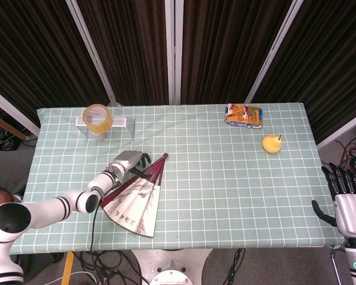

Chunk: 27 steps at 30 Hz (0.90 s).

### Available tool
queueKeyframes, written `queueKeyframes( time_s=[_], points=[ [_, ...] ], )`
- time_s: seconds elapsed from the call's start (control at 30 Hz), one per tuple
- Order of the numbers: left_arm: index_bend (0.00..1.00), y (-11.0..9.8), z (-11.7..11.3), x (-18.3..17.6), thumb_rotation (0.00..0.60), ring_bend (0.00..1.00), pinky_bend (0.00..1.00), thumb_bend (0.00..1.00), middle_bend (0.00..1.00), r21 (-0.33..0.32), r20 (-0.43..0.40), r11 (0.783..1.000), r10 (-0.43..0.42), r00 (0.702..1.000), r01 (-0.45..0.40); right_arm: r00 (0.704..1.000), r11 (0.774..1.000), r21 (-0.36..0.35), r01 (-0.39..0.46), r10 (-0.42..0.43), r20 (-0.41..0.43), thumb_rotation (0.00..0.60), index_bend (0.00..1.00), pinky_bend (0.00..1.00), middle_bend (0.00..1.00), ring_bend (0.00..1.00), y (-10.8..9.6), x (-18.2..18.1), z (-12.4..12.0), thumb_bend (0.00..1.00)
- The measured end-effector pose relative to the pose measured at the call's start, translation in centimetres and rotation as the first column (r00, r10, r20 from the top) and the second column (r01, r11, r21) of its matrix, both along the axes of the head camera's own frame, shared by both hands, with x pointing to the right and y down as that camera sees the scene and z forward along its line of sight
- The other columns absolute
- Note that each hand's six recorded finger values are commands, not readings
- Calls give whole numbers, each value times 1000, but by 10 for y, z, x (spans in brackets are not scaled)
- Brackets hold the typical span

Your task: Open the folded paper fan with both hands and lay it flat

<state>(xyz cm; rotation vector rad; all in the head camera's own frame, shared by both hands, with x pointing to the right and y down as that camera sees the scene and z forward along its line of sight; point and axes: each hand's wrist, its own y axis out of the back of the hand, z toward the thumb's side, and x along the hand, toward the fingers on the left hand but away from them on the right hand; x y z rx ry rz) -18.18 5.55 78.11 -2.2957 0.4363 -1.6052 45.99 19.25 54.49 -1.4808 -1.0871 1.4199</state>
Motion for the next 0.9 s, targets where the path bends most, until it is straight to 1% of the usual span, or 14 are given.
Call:
queueKeyframes(
  time_s=[0.13,0.17,0.3,0.47,0.53,0.63,0.9],
  points=[
    [305,3,-2,11,388,373,507,215,399,34,17,999,30,999,-31,1000,1000,-2,-2,2,-2,556,0,0,0,0,0,1,0,256],
    [314,4,-2,13,395,386,514,216,408,41,21,999,34,999,-34,1000,1000,-2,-3,3,-3,556,0,0,0,0,0,1,0,256],
    [344,9,0,20,454,425,543,217,440,60,37,997,55,998,-57,1000,1000,-1,-6,6,-5,558,0,0,0,0,-1,2,0,256],
    [365,13,4,25,514,441,543,225,462,76,66,993,81,995,-86,1000,1000,-2,-12,12,-6,556,0,0,0,0,0,4,0,256],
    [379,13,5,25,529,453,547,234,473,83,75,993,84,994,-90,1000,1000,-4,-13,13,-6,556,0,0,0,0,1,5,1,256],
    [389,11,5,24,532,461,557,250,483,86,76,993,70,995,-77,1000,1000,-4,-16,16,-5,557,0,0,0,0,2,5,1,256],
    [388,6,0,18,509,461,557,252,482,75,68,996,48,997,-53,1000,1000,-3,-18,18,-3,556,0,0,0,0,2,5,1,261]
  ],
)
